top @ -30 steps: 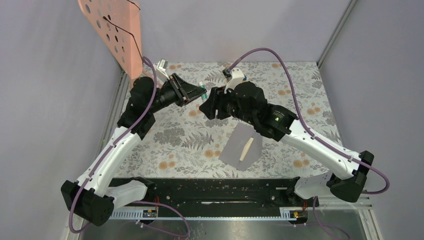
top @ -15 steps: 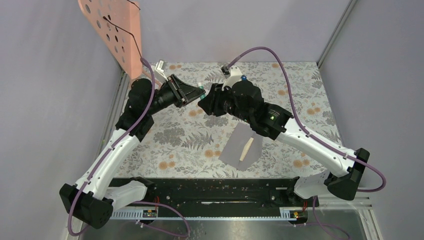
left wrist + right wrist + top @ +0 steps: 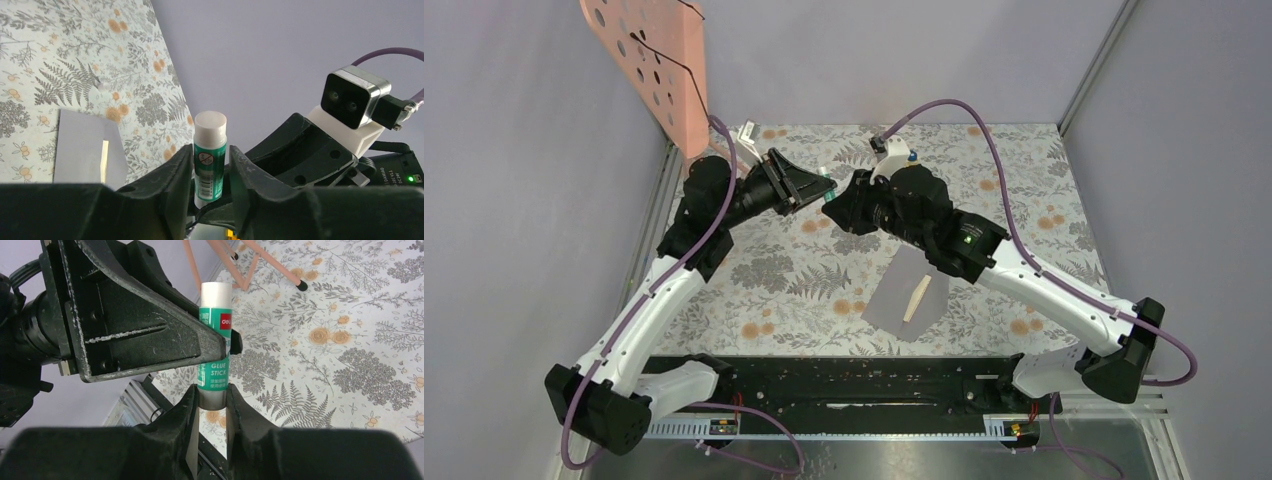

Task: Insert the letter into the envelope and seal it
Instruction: Unscrew the solid glue.

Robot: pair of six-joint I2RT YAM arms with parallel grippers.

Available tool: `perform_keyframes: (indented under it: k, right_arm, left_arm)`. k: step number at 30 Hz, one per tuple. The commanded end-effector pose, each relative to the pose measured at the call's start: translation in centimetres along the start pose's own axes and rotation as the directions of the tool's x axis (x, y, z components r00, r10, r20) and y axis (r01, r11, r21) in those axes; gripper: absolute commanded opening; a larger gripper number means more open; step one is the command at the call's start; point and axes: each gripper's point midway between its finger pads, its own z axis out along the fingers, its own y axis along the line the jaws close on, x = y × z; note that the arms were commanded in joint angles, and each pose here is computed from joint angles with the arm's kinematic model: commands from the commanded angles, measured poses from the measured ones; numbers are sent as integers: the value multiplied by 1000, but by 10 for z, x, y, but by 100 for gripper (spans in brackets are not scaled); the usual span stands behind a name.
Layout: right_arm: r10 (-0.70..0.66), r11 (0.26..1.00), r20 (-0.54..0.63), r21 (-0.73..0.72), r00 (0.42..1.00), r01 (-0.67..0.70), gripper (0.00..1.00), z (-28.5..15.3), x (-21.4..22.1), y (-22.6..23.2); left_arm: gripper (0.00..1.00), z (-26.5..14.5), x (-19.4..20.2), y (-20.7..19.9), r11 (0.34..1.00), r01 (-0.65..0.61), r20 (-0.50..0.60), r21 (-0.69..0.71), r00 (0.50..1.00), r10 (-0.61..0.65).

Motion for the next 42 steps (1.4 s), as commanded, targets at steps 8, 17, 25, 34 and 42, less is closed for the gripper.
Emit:
perform_keyframes:
  k: [8, 17, 25, 34, 42]
  right_arm:
    - [7, 999, 66, -42, 998, -4, 0, -8, -18, 9]
    - [-5, 999, 1, -36, 1000, 5, 0, -12, -14, 5]
    - [-35, 999, -62, -15, 997, 34, 0, -18, -6, -2]
    - [-41, 999, -78, -36, 996, 39, 0, -16, -5, 3]
    - [-40, 998, -102, -59, 994, 34, 0, -14, 0, 6]
  left_arm:
    - [22, 3, 4, -13, 998, -6, -43, 69, 999, 9]
    - [36, 2, 3, -7, 999, -23, -38, 31, 999, 24]
    - [31, 5, 4, -6, 999, -32, -55, 23, 998, 33]
    - [36, 7, 5, -6, 999, -23, -69, 33, 997, 26]
    - [33, 8, 6, -4, 999, -17, -73, 32, 997, 19]
